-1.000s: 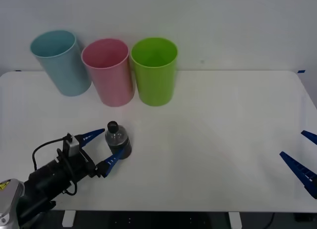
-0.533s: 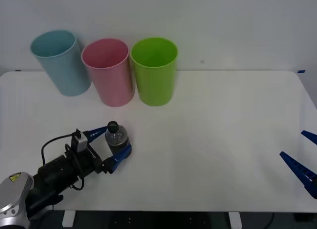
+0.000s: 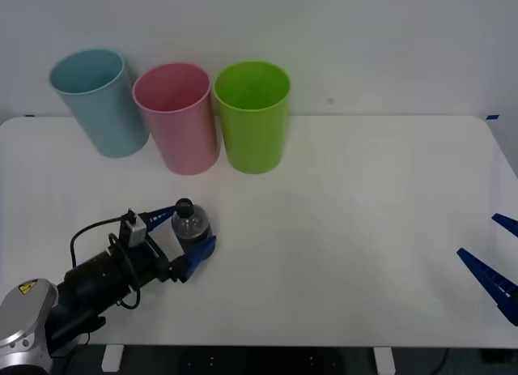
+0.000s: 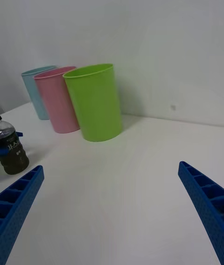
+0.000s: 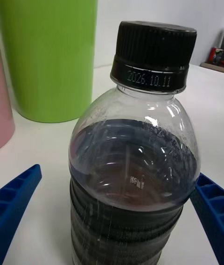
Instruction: Grasp the object on the table and drop it into the matching bin: aluminum can to the light blue bin, PET bottle to the pink bin.
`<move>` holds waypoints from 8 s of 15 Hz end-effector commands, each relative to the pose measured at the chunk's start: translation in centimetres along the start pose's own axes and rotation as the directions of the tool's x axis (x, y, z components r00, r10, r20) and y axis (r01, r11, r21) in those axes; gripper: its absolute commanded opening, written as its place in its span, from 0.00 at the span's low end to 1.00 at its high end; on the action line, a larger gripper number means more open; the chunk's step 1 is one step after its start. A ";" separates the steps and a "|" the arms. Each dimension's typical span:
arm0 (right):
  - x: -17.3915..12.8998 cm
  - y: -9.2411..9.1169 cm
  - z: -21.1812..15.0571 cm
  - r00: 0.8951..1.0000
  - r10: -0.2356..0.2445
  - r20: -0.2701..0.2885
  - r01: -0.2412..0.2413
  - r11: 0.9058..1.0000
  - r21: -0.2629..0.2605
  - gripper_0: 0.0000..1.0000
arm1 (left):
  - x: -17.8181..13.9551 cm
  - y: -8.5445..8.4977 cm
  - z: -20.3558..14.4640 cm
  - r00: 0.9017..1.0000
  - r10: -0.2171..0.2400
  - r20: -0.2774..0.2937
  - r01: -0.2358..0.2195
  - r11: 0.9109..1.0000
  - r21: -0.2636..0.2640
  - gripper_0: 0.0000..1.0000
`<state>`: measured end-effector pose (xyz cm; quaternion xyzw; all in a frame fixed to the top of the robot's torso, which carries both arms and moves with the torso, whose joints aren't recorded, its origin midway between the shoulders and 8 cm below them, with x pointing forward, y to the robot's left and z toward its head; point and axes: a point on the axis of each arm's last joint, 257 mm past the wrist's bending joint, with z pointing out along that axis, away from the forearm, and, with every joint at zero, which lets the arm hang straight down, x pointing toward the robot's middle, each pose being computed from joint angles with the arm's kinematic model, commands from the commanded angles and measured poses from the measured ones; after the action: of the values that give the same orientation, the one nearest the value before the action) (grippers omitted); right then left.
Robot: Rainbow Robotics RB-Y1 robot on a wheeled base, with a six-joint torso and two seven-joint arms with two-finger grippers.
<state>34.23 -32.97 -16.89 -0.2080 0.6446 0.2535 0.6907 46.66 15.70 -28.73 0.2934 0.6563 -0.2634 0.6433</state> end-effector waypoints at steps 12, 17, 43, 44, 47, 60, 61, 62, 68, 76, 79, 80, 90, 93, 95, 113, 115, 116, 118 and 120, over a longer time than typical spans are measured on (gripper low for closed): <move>0.0 0.0 0.0 1.000 0.000 0.000 0.000 1.000 0.000 1.00 | -1.0 0.9 -0.4 1.000 0.009 0.027 -0.009 1.000 -0.018 0.00; 0.0 0.0 0.0 1.000 0.000 0.000 0.000 1.000 0.000 1.00 | -2.5 3.6 -3.4 0.998 0.016 0.053 -0.013 0.997 -0.070 0.00; 0.0 0.0 0.0 1.000 0.000 0.000 0.000 1.000 0.000 1.00 | -26.7 11.1 -5.3 0.948 -0.134 0.288 0.173 0.978 -0.113 0.00; 0.0 0.0 0.0 1.000 0.000 0.000 0.000 1.000 0.000 1.00 | -27.3 11.6 -5.0 0.947 -0.136 0.291 0.176 0.977 -0.119 0.00; 0.0 0.0 0.0 1.000 0.000 0.000 0.000 1.000 0.000 1.00 | -28.1 13.4 -3.3 0.953 -0.114 0.282 0.161 0.975 -0.151 0.00; 0.0 0.0 0.0 1.000 0.000 0.000 0.000 1.000 0.000 1.00 | -29.1 18.3 5.9 0.984 -0.068 0.164 0.100 0.977 -0.190 0.00; 0.0 0.0 0.0 1.000 0.000 0.000 0.000 1.000 0.000 1.00 | -29.0 18.4 6.6 0.986 -0.065 0.155 0.094 0.977 -0.194 0.00; 0.0 0.0 0.0 1.000 0.000 0.000 0.000 1.000 0.000 1.00 | -29.2 18.5 7.5 0.987 -0.056 0.148 0.086 0.976 -0.200 0.00; 0.0 0.0 0.0 1.000 0.000 0.000 0.000 1.000 0.000 1.00 | -29.1 18.0 9.6 0.988 -0.046 0.146 0.077 0.974 -0.213 0.00; 0.0 0.0 0.0 1.000 0.000 0.000 0.000 1.000 0.000 1.00 | -29.6 17.7 9.6 0.985 -0.052 0.165 0.085 0.976 -0.199 1.00; 0.0 0.0 0.0 1.000 0.000 0.000 0.000 1.000 0.000 1.00 | -29.6 17.6 9.5 0.984 -0.055 0.172 0.089 0.977 -0.196 1.00; 0.0 0.0 0.0 1.000 0.000 0.000 0.000 1.000 0.000 1.00 | -29.6 17.6 9.4 0.982 -0.060 0.177 0.095 0.977 -0.193 1.00; 0.0 0.0 0.0 1.000 0.000 0.000 0.000 1.000 0.000 1.00 | -27.7 16.6 5.7 0.969 -0.115 0.218 0.143 0.982 -0.120 1.00; 0.0 0.0 0.0 1.000 0.000 0.000 0.000 1.000 0.000 1.00 | -26.8 16.8 3.4 0.967 -0.127 0.221 0.153 0.983 -0.101 1.00; 0.0 0.0 0.0 1.000 0.000 0.000 0.000 1.000 0.000 1.00 | -26.2 16.8 1.5 0.968 -0.118 0.222 0.143 0.984 -0.103 1.00; 0.0 0.0 0.0 1.000 0.000 0.000 0.000 1.000 0.000 1.00 | -17.8 14.7 -15.8 0.992 -0.027 0.126 0.049 0.983 -0.178 1.00; 0.0 0.0 0.0 1.000 0.000 0.000 0.000 1.000 0.000 1.00 | -16.7 14.1 -17.6 0.994 -0.026 0.104 0.044 0.983 -0.176 1.00; 0.0 0.0 0.0 1.000 0.000 0.000 0.000 1.000 0.000 1.00 | -16.3 13.9 -18.3 0.995 -0.023 0.093 0.039 0.983 -0.178 1.00; 0.0 0.0 0.0 1.000 0.000 0.000 0.000 1.000 0.000 1.00 | -15.0 13.6 -19.8 0.998 0.008 0.067 0.006 0.981 -0.194 1.00; 0.0 0.0 0.0 1.000 0.000 0.000 0.000 1.000 0.000 1.00 | -14.0 13.0 -20.9 0.998 -0.012 0.062 0.024 0.980 -0.198 1.00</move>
<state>34.23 -32.97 -16.89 -0.2079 0.6445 0.2535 0.6907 42.11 38.93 -13.30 0.2163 0.6610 -0.2099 0.6872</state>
